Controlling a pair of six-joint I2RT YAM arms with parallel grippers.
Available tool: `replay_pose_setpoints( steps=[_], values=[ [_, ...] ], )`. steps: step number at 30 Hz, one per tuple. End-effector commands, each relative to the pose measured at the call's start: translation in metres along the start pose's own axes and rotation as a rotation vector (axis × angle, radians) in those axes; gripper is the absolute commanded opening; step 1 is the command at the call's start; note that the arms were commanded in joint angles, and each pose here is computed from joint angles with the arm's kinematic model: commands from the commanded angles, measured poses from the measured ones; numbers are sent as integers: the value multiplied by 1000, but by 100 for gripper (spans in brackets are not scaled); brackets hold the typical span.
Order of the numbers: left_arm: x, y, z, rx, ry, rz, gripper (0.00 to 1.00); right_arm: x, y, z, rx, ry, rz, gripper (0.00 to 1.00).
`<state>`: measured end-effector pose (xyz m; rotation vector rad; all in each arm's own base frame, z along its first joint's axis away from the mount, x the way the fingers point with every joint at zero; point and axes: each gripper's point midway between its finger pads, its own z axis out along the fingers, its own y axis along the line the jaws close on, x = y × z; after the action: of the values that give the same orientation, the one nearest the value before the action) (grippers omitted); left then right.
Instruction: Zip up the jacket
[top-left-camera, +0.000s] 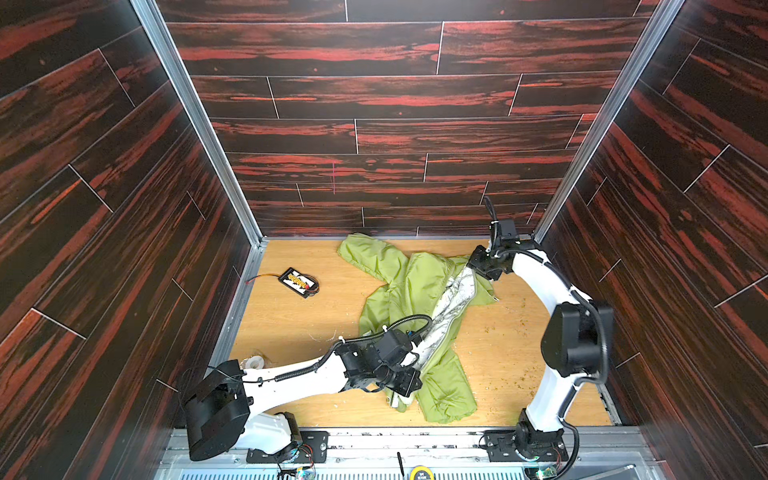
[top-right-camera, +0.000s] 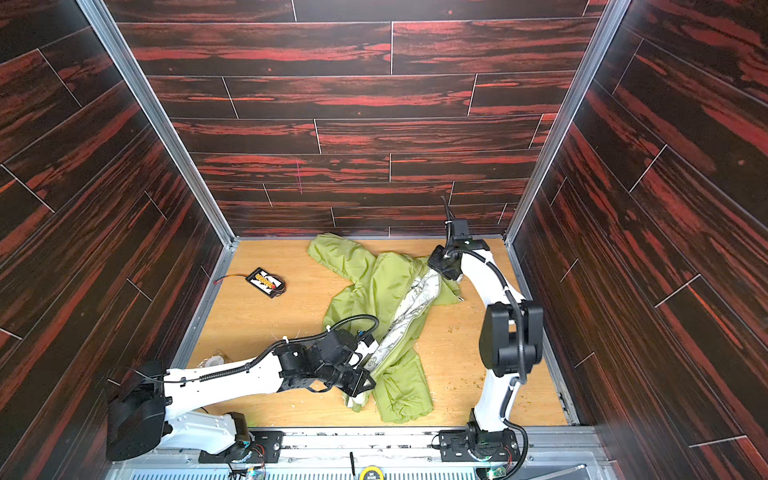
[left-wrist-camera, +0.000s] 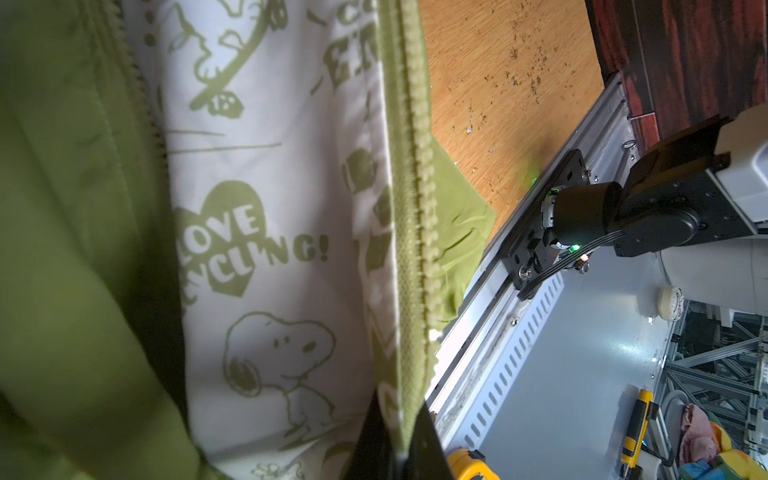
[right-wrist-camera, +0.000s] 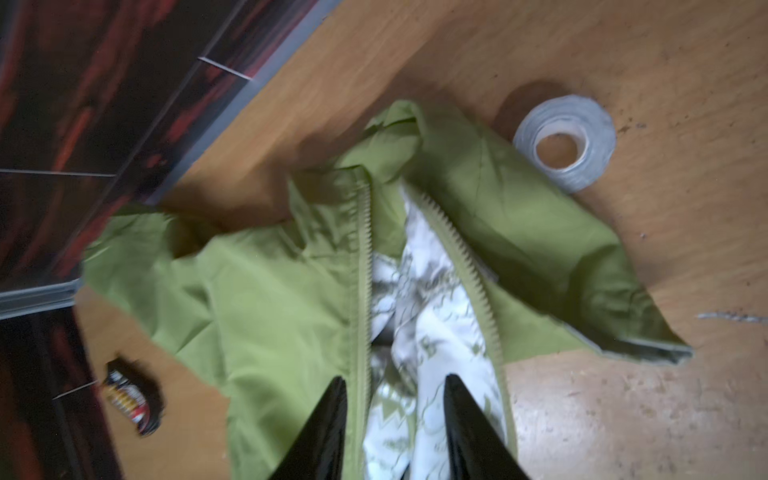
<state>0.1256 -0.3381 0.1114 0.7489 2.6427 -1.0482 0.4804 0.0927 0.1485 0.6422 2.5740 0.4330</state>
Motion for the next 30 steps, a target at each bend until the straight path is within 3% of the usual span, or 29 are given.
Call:
replay_pose_setpoints(
  steps=[1,9,14,17,21,22,25,30],
  values=[
    [0,-2,-4,35,-12,-5,0,1,-27,17,145,26,-18,41],
    [1,4,-4,50,-8,-26,0,-3,-35,48,165,67,-22,40],
    [3,8,-3,47,0,-31,0,-5,-31,69,151,96,-15,35],
    [6,12,-3,41,3,-38,0,-11,-27,77,135,107,-5,26],
    [8,18,-5,35,3,-51,0,-22,-11,70,81,96,6,5],
    [8,20,-5,35,2,-56,3,-25,-4,65,58,90,8,0],
    [7,23,-7,42,-8,-68,17,-32,13,54,-2,82,20,0],
    [6,25,-5,60,-3,-78,24,-37,30,49,-39,93,27,0]
  ],
)
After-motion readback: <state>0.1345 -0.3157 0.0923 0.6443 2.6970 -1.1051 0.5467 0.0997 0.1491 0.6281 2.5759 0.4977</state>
